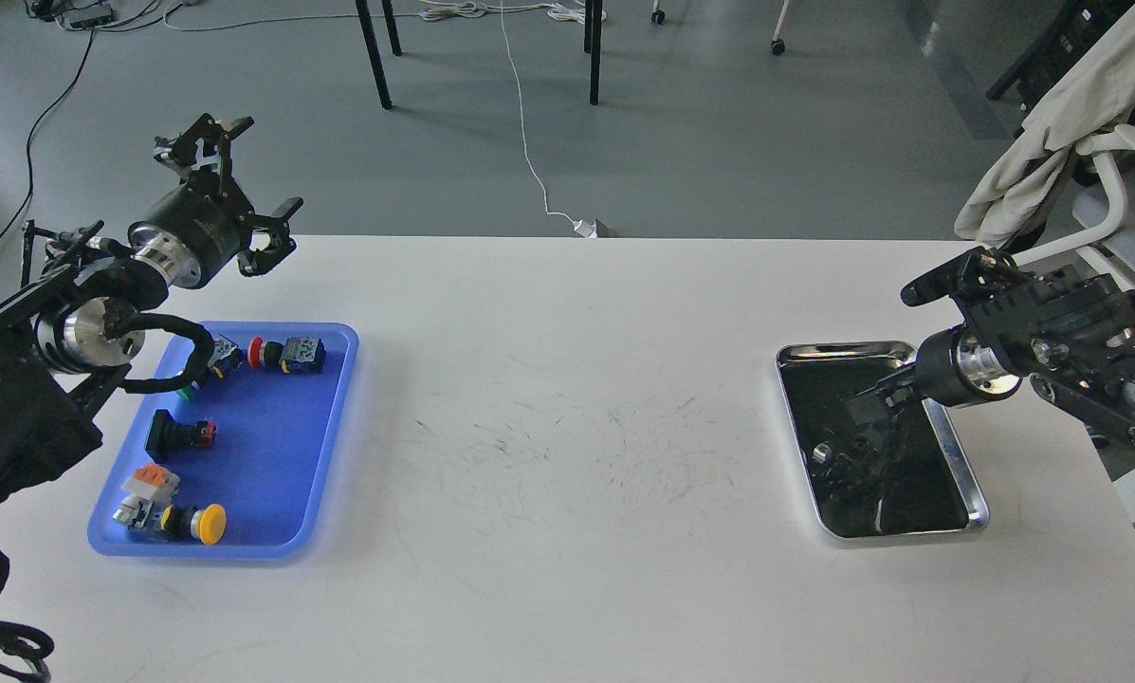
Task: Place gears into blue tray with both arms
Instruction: 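Close the right gripper on the small black part in the steel tray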
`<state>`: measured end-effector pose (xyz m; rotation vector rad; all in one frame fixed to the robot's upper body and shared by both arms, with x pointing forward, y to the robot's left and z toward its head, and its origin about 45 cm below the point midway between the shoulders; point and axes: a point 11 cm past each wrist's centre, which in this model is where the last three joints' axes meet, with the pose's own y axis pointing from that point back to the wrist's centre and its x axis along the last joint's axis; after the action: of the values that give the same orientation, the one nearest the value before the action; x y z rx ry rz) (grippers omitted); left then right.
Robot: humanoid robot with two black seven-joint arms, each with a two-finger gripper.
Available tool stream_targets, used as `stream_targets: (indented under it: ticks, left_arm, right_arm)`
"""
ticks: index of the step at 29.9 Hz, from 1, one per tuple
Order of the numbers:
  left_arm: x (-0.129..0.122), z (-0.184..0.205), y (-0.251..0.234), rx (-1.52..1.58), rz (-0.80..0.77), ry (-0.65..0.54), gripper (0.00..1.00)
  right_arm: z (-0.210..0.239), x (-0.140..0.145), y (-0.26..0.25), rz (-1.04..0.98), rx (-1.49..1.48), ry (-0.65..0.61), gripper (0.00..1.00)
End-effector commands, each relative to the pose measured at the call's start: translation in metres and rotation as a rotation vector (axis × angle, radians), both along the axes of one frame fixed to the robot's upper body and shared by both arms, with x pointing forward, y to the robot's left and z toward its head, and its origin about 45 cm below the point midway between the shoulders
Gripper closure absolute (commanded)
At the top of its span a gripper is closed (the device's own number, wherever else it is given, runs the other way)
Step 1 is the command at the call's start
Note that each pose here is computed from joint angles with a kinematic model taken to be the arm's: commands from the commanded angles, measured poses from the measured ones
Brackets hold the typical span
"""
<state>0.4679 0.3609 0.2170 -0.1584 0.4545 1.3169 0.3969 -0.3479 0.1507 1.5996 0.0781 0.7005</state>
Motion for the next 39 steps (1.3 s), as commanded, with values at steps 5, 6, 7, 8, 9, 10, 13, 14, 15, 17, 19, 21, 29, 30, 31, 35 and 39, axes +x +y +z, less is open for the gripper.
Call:
stream_targets:
  ticks: [5,6,7,8,9,10,13,14,15,17,19,21,29,30,31,35,39]
  left_arm:
    - [0.0,0.0,0.0,0.001,-0.001,0.001,0.01]
    - [0.0,0.0,0.0,0.001,-0.001,0.001,0.01]
    - [0.0,0.0,0.001,0.002,0.0,0.0,0.01]
    - [0.0,0.0,0.0,0.001,-0.001,0.001,0.01]
    - [0.0,0.0,0.0,0.001,-0.001,0.001,0.01]
    - [0.0,0.0,0.0,0.001,-0.001,0.001,0.01]
    - [0.0,0.0,0.0,0.0,0.0,-0.001,0.01]
    - [0.0,-0.001,0.001,0.002,0.002,0.001,0.01]
    - [0.0,-0.001,0.0,0.001,0.0,0.002,0.01]
    - [0.0,-0.001,0.001,0.002,0.001,0.0,0.01]
    - [0.0,-0.001,0.001,0.002,0.001,0.0,0.01]
    - [-0.001,-0.001,0.001,0.002,0.001,0.002,0.01]
    - [-0.001,-0.001,0.002,0.003,0.003,0.002,0.01]
    - [-0.001,-0.002,0.001,0.0,0.002,0.004,0.01]
    - [-0.001,-0.002,0.0,0.0,0.001,0.002,0.01]
    - [-0.002,-0.003,0.001,0.002,0.002,0.007,0.01]
    - [-0.002,-0.003,0.001,0.002,0.002,0.007,0.01]
  right_arm:
    - [-0.005,-0.001,0.009,0.014,0.008,0.009,0.15]
    - [-0.005,0.0,0.01,0.014,0.008,0.007,0.15]
    - [-0.005,0.001,0.009,0.011,0.005,0.005,0.16]
    - [-0.004,0.002,0.006,0.004,0.0,0.002,0.18]
    - [-0.004,0.004,0.005,-0.002,-0.004,-0.001,0.2]
    - [-0.005,0.005,0.005,-0.005,-0.007,-0.004,0.21]
    - [-0.005,0.007,0.003,-0.014,-0.014,-0.008,0.23]
    - [-0.005,0.007,0.003,-0.014,-0.014,-0.008,0.25]
    - [-0.005,0.007,0.003,-0.014,-0.014,-0.008,0.26]
    - [-0.005,0.007,0.002,-0.014,-0.015,-0.007,0.31]
    - [-0.005,0.007,0.004,-0.011,-0.013,-0.007,0.36]
    - [-0.006,0.006,0.004,-0.009,-0.016,-0.004,0.4]
    - [-0.01,0.002,-0.004,0.004,-0.06,0.015,0.56]
    - [-0.01,0.002,-0.004,0.003,-0.06,0.016,0.57]
    - [-0.011,0.001,-0.004,0.003,-0.06,0.017,0.59]
    - [-0.011,0.002,-0.002,0.007,-0.058,0.017,0.61]
    - [-0.013,0.003,0.007,0.021,-0.05,0.018,0.67]
